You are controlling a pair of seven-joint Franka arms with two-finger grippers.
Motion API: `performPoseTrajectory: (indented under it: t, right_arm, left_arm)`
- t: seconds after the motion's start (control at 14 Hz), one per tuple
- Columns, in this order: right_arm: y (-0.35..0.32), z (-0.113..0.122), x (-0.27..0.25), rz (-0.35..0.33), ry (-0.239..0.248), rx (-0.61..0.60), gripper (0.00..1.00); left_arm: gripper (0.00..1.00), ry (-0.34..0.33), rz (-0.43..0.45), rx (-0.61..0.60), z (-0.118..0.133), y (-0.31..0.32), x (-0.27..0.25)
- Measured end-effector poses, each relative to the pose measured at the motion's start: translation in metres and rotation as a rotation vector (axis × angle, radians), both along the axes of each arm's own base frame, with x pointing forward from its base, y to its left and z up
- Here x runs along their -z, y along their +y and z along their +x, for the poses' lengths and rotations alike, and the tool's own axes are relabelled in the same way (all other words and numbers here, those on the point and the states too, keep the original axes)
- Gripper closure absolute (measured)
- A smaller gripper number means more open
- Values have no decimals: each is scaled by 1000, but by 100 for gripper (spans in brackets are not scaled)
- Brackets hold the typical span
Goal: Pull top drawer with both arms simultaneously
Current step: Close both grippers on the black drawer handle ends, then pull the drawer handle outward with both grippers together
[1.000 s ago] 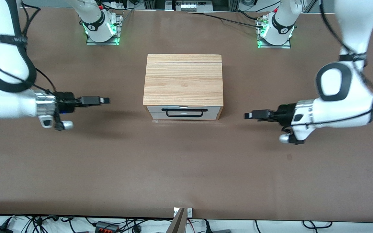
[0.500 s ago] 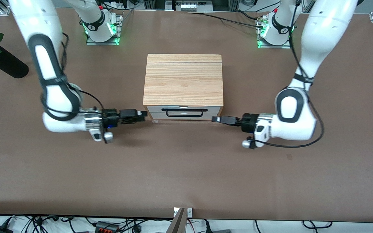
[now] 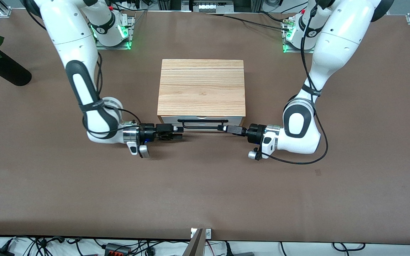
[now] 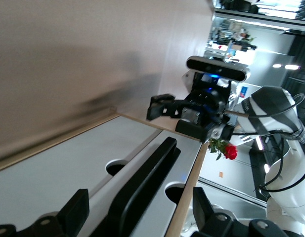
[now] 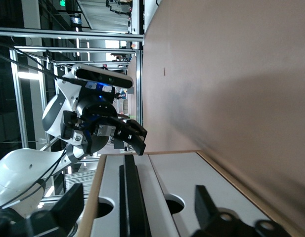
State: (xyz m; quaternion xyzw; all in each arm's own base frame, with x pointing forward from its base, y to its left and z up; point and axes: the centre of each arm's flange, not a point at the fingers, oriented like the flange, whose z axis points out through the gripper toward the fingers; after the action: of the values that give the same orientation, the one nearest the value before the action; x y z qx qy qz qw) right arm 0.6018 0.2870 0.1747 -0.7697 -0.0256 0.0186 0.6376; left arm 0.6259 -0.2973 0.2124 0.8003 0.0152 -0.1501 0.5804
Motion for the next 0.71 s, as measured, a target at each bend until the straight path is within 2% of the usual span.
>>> performPoseTrajectory:
  t: [0.07, 0.14, 0.21, 0.36, 0.5, 0.57, 0.64, 0.71]
  right_arm:
    - [3, -4, 3, -2, -3, -8, 7]
    - [3, -9, 7, -4, -11, -14, 12]
    - [3, -14, 12, -5, -18, -22, 22]
    - [2, -18, 14, 27, -29, -26, 48]
    - [2, -18, 9, 48, -31, -32, 66]
    - [2, -18, 8, 48, -32, -32, 66]
    - [3, -18, 7, 56, -35, -34, 72]
    - [3, -18, 5, 64, -49, -39, 81]
  left_arm:
    - [15, -6, -15, -1, -2, -3, 7]
    - [22, -10, -23, 2, -5, -6, 13]
    - [22, -11, -27, 6, -6, -9, 17]
    - [35, -14, -30, 13, -9, -14, 18]
    - [38, -12, -37, 18, -10, -15, 18]
    - [40, -11, -50, 19, -11, -17, 18]
    - [40, -13, -64, 19, -14, -19, 19]
    - [47, -14, -77, 19, -18, -22, 22]
